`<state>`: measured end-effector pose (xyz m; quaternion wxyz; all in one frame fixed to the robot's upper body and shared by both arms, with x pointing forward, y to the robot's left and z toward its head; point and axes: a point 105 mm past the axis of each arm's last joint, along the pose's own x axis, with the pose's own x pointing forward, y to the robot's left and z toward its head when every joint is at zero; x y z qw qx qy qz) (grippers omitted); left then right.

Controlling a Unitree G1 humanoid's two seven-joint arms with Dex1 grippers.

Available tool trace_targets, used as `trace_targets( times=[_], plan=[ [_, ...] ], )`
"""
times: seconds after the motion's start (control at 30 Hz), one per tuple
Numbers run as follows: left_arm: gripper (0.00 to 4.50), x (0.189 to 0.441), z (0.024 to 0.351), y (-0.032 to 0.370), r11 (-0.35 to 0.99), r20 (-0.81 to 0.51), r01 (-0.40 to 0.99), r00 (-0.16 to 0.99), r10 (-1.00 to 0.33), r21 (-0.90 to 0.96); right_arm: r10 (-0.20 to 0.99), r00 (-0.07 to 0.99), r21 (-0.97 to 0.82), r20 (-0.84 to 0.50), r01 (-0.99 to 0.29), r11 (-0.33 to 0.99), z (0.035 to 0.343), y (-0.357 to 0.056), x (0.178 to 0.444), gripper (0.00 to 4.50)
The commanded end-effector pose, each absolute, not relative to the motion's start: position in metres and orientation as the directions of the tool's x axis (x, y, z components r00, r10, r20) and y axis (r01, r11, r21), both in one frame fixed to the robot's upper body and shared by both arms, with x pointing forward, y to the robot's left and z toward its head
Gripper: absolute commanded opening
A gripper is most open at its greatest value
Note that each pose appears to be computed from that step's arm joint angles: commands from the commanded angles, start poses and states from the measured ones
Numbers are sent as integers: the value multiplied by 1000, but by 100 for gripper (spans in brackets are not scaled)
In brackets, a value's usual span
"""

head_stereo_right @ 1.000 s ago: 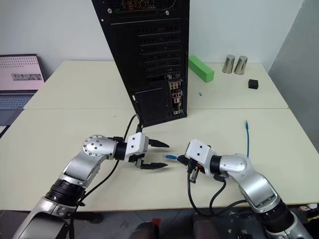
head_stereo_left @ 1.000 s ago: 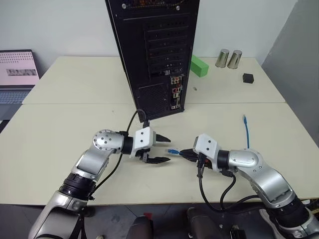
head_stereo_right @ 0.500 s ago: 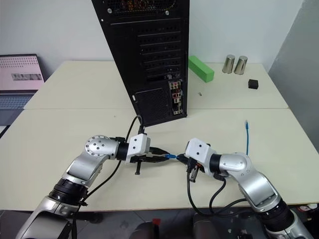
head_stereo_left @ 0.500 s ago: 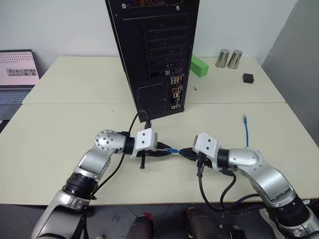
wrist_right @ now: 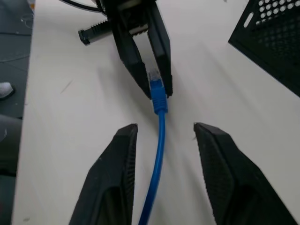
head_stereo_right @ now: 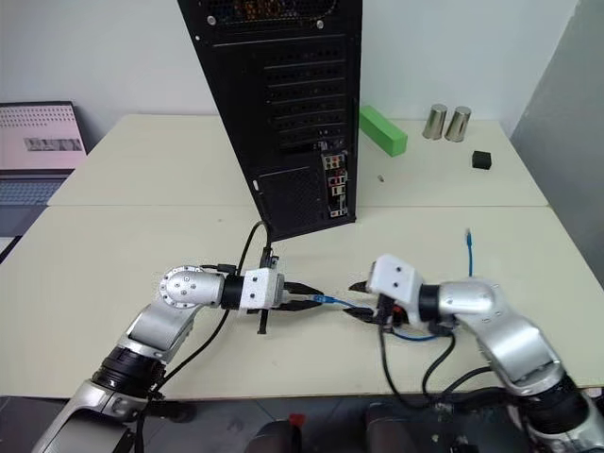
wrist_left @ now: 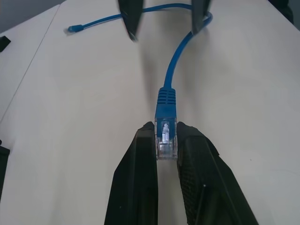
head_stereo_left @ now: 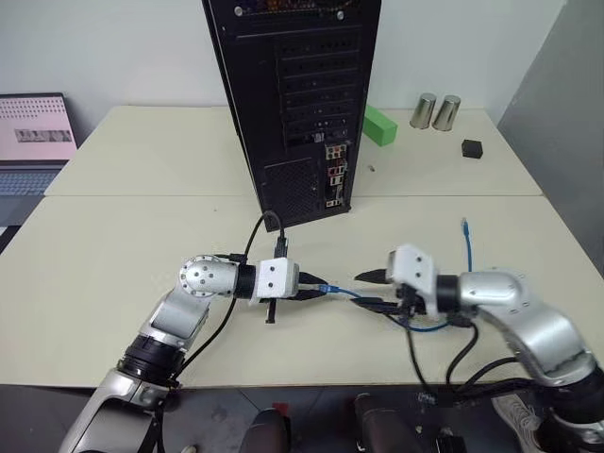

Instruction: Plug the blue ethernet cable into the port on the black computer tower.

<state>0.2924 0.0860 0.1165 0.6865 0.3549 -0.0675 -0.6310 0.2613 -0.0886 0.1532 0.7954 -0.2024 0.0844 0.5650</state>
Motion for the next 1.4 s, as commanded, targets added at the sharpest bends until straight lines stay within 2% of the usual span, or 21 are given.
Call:
trace_targets(
  times=[0.03, 0.1, 0.23, 0.5, 0.87, 0.97, 1.0, 1.17, 1.37, 1.4],
  plan=[
    [30, 285, 137, 74, -45, -241, 630, 229, -943, 775, 907, 360, -89, -218, -933, 349, 182, -91, 253, 297],
    [30, 286, 144, 71, -23, -178, 525, 246, -953, 851, 912, 364, -7, -188, -929, 369, 180, -88, 252, 339],
    [30, 288, 154, 67, 29, -73, 371, 258, -963, 928, 905, 399, 93, -150, -905, 415, 175, -81, 256, 340],
    [30, 289, 162, 66, 67, 2, 251, 251, -968, 966, 898, 421, 189, -130, -878, 439, 171, -83, 262, 340],
    [30, 289, 161, 62, 69, 11, 235, 239, -971, 969, 911, 401, 260, -101, -873, 413, 172, -79, 266, 340],
    [30, 288, 160, 62, 71, 14, 236, 236, -972, 969, 913, 396, 266, -99, -873, 408, 172, -77, 267, 298],
    [30, 287, 160, 61, 70, 14, 234, 232, -973, 970, 914, 395, 269, -97, -873, 406, 173, -77, 267, 260],
    [30, 285, 160, 61, 78, 21, 242, 228, -974, 967, 917, 388, 284, -91, -872, 398, 173, -74, 269, 145],
    [30, 284, 159, 61, 77, 23, 237, 226, -974, 968, 919, 385, 298, -86, -870, 392, 173, -72, 269, 18],
    [30, 284, 159, 61, 77, 22, 238, 225, -974, 968, 919, 384, 299, -86, -870, 391, 173, -72, 270, 7]
  ],
)
